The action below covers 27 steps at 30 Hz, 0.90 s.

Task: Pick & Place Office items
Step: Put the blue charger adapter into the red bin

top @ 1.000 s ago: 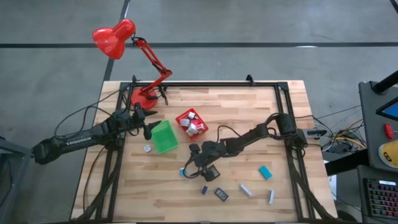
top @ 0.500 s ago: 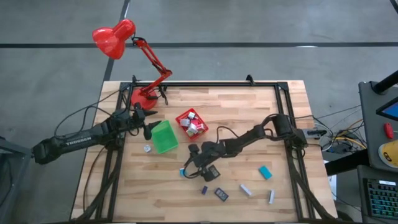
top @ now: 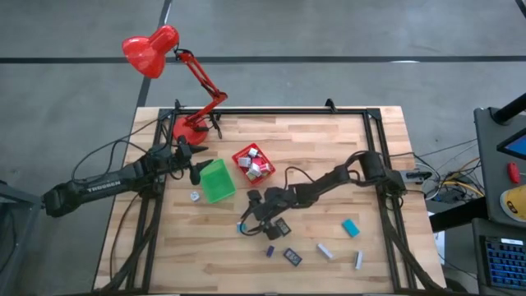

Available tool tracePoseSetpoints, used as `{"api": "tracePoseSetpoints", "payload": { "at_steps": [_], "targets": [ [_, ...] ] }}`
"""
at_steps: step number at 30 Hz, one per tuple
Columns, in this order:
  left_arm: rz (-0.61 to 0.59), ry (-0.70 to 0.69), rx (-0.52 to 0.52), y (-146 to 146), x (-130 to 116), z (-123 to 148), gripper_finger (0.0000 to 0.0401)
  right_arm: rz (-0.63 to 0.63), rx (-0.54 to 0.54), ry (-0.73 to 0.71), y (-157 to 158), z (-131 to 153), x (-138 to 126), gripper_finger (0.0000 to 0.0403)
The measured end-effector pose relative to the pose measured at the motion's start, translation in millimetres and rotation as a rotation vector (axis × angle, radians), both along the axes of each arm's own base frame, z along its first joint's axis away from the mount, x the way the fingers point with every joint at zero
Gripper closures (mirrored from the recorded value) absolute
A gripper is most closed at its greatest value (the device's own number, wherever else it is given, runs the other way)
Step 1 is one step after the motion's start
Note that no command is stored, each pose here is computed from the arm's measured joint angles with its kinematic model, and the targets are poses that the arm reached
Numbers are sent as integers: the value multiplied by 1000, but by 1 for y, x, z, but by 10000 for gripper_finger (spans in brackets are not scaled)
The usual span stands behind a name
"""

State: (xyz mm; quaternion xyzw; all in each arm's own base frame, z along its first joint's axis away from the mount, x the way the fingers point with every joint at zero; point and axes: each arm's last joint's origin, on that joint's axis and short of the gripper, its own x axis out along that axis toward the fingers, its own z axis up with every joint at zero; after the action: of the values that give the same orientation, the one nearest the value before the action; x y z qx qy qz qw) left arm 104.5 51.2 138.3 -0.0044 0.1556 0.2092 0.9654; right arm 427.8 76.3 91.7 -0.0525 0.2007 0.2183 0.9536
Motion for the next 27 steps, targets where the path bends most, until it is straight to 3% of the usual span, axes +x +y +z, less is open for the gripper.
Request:
{"api": "tracePoseSetpoints", "payload": {
  "at_steps": [6,27],
  "targets": [
    [0,-1,0,0,0,0,144,10,30,36,1,-13,8,147],
    [3,12,-5,0,0,-1,144,12,26,19,1,-11,10,148]
  ]
}}
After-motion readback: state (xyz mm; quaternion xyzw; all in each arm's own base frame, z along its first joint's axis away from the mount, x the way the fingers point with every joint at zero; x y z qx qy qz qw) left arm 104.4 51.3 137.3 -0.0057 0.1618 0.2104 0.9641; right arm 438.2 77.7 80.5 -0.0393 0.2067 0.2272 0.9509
